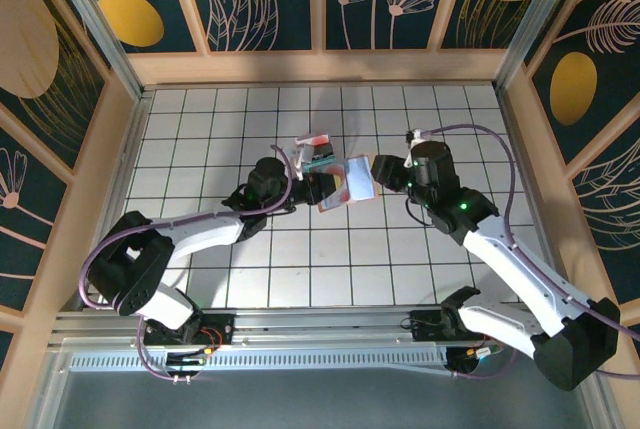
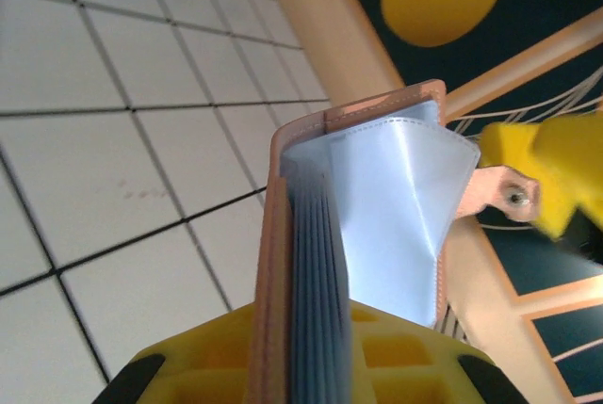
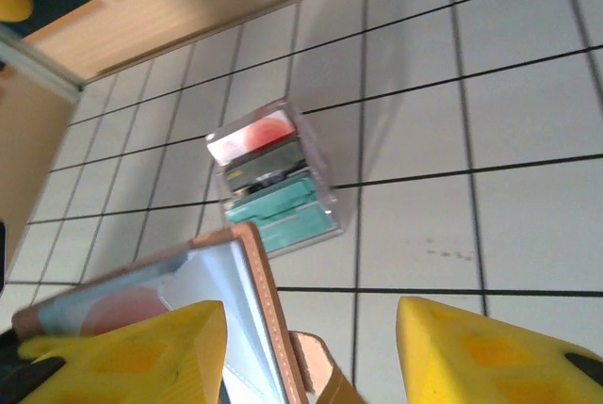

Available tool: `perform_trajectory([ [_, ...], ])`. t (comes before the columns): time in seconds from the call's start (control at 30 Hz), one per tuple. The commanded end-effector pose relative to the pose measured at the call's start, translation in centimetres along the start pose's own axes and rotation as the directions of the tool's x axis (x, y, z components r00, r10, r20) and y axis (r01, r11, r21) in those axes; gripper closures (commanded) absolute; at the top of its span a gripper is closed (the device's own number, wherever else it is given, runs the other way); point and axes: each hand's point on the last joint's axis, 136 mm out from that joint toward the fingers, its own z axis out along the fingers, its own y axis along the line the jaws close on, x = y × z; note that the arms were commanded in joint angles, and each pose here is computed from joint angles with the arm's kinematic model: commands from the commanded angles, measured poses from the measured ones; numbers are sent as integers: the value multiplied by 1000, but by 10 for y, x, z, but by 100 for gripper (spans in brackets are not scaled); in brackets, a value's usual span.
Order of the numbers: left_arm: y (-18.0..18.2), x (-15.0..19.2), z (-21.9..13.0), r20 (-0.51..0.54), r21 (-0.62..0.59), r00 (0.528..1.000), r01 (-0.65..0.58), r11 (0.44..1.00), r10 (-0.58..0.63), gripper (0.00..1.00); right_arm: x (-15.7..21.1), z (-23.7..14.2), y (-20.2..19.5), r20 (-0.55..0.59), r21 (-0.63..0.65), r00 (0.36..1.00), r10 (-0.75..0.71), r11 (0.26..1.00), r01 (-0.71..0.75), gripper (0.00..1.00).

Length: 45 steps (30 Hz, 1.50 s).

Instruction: Take the credit cards out of the card holder

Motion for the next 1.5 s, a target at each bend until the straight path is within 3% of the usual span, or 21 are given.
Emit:
perform_trajectory([
  [0.0, 4, 16, 3, -3, -38, 999, 47, 998, -47, 95, -4, -9, -16, 12, 54, 1000, 14, 998, -15, 50],
  [0.17, 16, 45, 19, -49, -62, 991, 119, 991, -122, 95, 28, -3, -14, -70, -16, 997, 15, 1000, -16, 59],
  [0.4, 33, 65, 34, -106, -105, 976, 180, 978, -191, 94, 79, 6, -12, -168, -146, 983, 73, 984, -99, 62],
  [0.5, 59, 85, 37, -162, -202, 964, 178, 963, -212, 93, 96, 13, -15, -216, -178, 971, 100, 974, -140, 65],
  [0.67, 75, 103, 34, -186, -249, 946, 216, 944, -265, 92, 115, 27, -25, -307, -188, 944, 117, 965, -180, 73],
  [1.0, 87, 110, 38, -193, -292, 937, 230, 928, -293, 79, 140, 63, -20, -425, -267, 901, 81, 940, -210, 81],
  [1.47, 109, 106, 15, -174, -453, 954, 144, 880, -245, 49, 162, 102, -40, -481, -187, 870, 110, 956, -224, 85],
])
